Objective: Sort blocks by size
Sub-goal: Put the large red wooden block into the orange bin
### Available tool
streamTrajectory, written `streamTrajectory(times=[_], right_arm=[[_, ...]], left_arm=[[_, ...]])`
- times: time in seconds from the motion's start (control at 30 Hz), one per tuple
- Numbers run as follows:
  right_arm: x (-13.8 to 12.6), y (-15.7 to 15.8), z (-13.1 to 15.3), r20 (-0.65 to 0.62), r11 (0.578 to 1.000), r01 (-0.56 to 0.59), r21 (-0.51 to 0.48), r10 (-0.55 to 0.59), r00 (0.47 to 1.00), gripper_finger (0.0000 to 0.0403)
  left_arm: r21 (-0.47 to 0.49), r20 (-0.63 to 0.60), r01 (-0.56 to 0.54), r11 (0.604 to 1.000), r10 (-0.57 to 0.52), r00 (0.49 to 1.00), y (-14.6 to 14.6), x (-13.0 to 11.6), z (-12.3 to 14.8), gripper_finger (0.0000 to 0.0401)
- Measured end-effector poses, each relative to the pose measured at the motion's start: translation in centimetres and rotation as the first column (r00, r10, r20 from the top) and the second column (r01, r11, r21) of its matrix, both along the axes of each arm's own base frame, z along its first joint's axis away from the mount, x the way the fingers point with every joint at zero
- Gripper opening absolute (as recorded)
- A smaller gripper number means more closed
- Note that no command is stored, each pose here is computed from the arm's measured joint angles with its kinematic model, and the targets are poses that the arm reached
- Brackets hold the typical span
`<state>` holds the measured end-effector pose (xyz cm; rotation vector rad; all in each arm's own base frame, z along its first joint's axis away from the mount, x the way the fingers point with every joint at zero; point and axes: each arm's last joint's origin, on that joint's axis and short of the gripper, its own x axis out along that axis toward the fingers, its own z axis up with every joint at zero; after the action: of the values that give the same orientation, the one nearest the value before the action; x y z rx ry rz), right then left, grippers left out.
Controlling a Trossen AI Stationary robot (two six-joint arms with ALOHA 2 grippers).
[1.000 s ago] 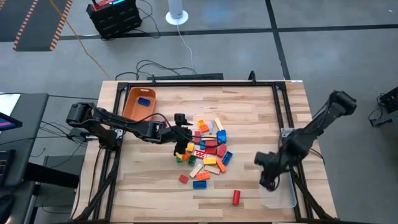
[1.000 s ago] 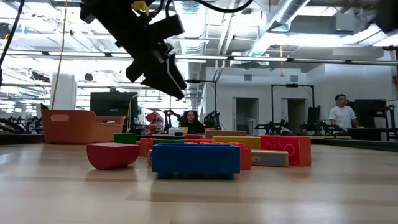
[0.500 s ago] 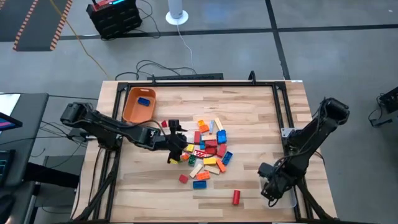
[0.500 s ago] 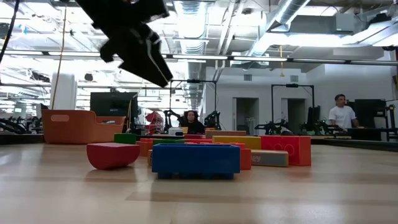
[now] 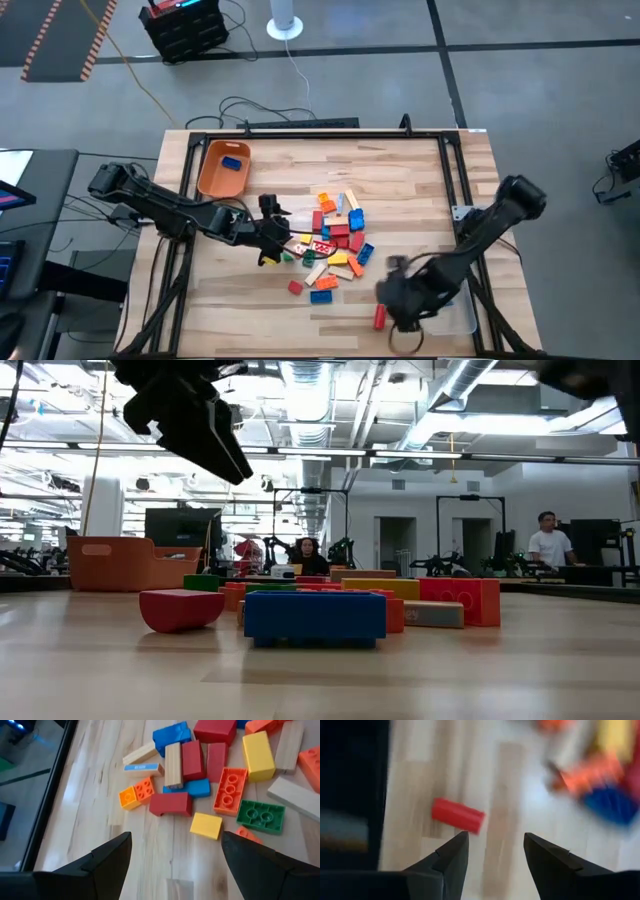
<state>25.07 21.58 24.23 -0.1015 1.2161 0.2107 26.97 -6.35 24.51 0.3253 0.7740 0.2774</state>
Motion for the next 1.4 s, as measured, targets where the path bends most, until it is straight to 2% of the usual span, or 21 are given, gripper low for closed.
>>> streamTrajectory(times=[0.07, 0.13, 0.23, 0.4, 0.47, 0.6, 0.67, 0.73, 0.8, 1.07, 1.17, 1.4], right_arm=[[1.4, 1.1, -0.7, -0.013, 0.979, -0.188, -0.074, 0.187, 0.982, 0.0218], [2.4, 2.0, -1.5, -0.052, 0.947, -0.297, -0.127, 0.292, 0.955, 0.0216], [3.6, 3.1, -2.1, -0.115, 0.924, -0.349, -0.157, 0.334, 0.936, 0.0217], [4.7, 4.5, -3.0, -0.241, 0.894, -0.44, -0.09, 0.409, 0.88, 0.0247], [4.8, 5.0, -3.8, -0.284, 0.87, -0.483, -0.096, 0.441, 0.851, 0.0263], [4.3, 5.9, -5.8, -0.396, 0.766, -0.631, -0.124, 0.545, 0.739, 0.0288], [4.1, 6.4, -6.4, -0.422, 0.713, -0.679, -0.176, 0.569, 0.706, 0.0292], [4.0, 6.6, -6.7, -0.439, 0.669, -0.705, -0.235, 0.574, 0.691, 0.0292], [3.8, 6.8, -6.9, -0.448, 0.642, -0.724, -0.253, 0.585, 0.676, 0.0292], [4.3, 7.4, -7.1, -0.394, 0.571, -0.779, -0.258, 0.674, 0.625, 0.0292], [4.9, 7.2, -7.2, -0.366, 0.565, -0.782, -0.262, 0.692, 0.622, 0.0292], [5.0, 5.8, -8.8, -0.414, 0.572, -0.782, -0.25, 0.667, 0.62, 0.0289]], left_arm=[[-0.004, -0.015, -0.011, 1.0, 0.011, 1.0, 0.0, -0.1, -0.1, 0.0302], [-0.012, -0.032, -0.026, 1.0, 0.026, 0.999, 0.1, -0.3, -0.3, 0.0302], [-0.03, -0.071, -0.062, 0.998, 0.06, 0.996, 0.2, -0.8, -0.6, 0.0302], [-0.043, -0.111, -0.1, 0.994, 0.094, 0.989, 0.2, -1.3, -0.9, 0.0302], [-0.044, -0.109, -0.101, 0.994, 0.095, 0.99, 0.2, -1.3, -0.9, 0.0302], [-0.045, -0.108, -0.101, 0.994, 0.095, 0.99, 0.2, -1.3, -0.9, 0.0302], [-0.045, -0.109, -0.1, 0.994, 0.095, 0.99, 0.2, -1.3, -0.9, 0.0302], [-0.044, -0.11, -0.1, 0.994, 0.095, 0.989, 0.2, -1.3, -0.9, 0.0302], [-0.043, -0.118, -0.101, 0.994, 0.095, 0.988, 0.2, -1.3, -1.0, 0.0302], [-0.043, -0.129, -0.108, 0.993, 0.101, 0.986, 0.2, -1.5, -1.1, 0.0302], [-0.043, -0.129, -0.108, 0.993, 0.101, 0.986, 0.2, -1.5, -1.1, 0.0302], [-0.029, -0.161, -0.11, 0.994, 0.104, 0.981, 0.3, -1.7, -1.2, 0.0302]])
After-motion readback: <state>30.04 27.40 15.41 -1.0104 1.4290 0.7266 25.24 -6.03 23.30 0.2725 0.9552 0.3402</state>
